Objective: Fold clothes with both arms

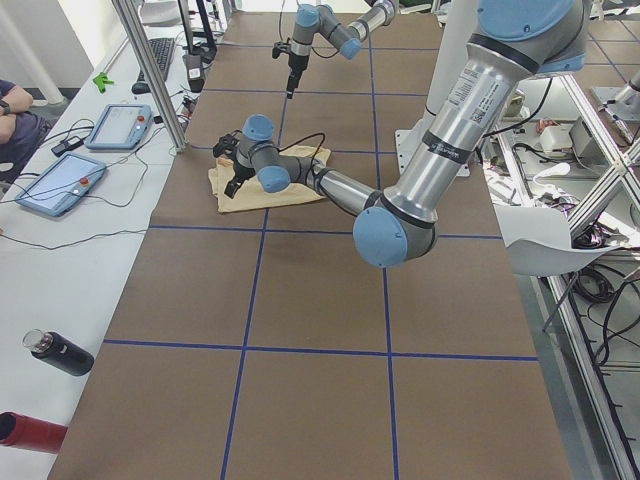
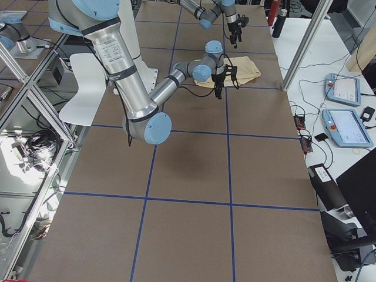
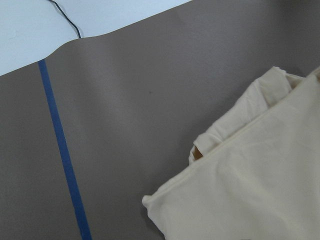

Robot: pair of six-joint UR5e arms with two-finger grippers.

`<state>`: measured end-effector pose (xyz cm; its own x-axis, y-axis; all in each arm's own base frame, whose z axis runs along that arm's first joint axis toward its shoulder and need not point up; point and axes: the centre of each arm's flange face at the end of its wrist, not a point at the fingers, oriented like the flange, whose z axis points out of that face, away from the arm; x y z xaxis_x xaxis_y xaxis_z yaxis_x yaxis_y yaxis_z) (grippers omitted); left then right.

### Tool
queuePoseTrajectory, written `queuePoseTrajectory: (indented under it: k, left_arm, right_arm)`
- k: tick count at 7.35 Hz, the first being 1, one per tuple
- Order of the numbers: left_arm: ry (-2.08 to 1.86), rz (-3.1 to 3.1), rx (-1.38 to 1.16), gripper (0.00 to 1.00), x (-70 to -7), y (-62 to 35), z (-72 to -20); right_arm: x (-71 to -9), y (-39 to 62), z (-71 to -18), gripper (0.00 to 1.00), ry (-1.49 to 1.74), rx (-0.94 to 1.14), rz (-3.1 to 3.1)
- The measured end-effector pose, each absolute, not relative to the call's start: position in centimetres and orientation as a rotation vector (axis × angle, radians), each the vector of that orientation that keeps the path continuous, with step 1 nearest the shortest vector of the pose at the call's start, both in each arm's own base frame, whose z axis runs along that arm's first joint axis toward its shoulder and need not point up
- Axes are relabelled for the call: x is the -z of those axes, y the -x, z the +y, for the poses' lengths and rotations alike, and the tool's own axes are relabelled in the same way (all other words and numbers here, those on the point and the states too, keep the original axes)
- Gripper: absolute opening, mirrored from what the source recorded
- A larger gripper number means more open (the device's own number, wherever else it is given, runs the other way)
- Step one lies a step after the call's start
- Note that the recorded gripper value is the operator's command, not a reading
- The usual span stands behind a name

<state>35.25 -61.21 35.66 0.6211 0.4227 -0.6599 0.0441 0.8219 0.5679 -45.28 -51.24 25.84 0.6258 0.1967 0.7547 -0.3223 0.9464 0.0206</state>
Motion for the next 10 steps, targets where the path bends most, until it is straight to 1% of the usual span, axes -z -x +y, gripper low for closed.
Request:
queuePoseTrajectory:
  k: [1,3,5,9,10]
  left_arm:
    - [-0.569,0.931,-0.236,1.0,-35.0,-34.4,-59.6]
    - [-0.548,0.97,-0.222,1.0,-34.4,-33.9,-58.4]
    - [-0.538,0.979,-0.209,1.0,-34.4,-33.8,-58.0]
    - [-0.528,0.986,-0.199,1.0,-34.4,-34.0,-57.7]
    - [-0.526,0.985,-0.199,1.0,-34.6,-34.1,-57.7]
  right_arm:
    - [-23.5,49.6,-51.0,0.98,-0.156,-0.338,-0.837]
    - [-20.1,57.8,-50.3,0.85,-0.163,-0.383,-0.806]
    - [-19.4,61.5,-49.8,0.69,-0.18,-0.375,-0.771]
    - [-20.6,64.0,-49.1,0.65,-0.214,-0.361,-0.769]
    - [-21.0,64.3,-48.9,0.57,-0.215,-0.359,-0.768]
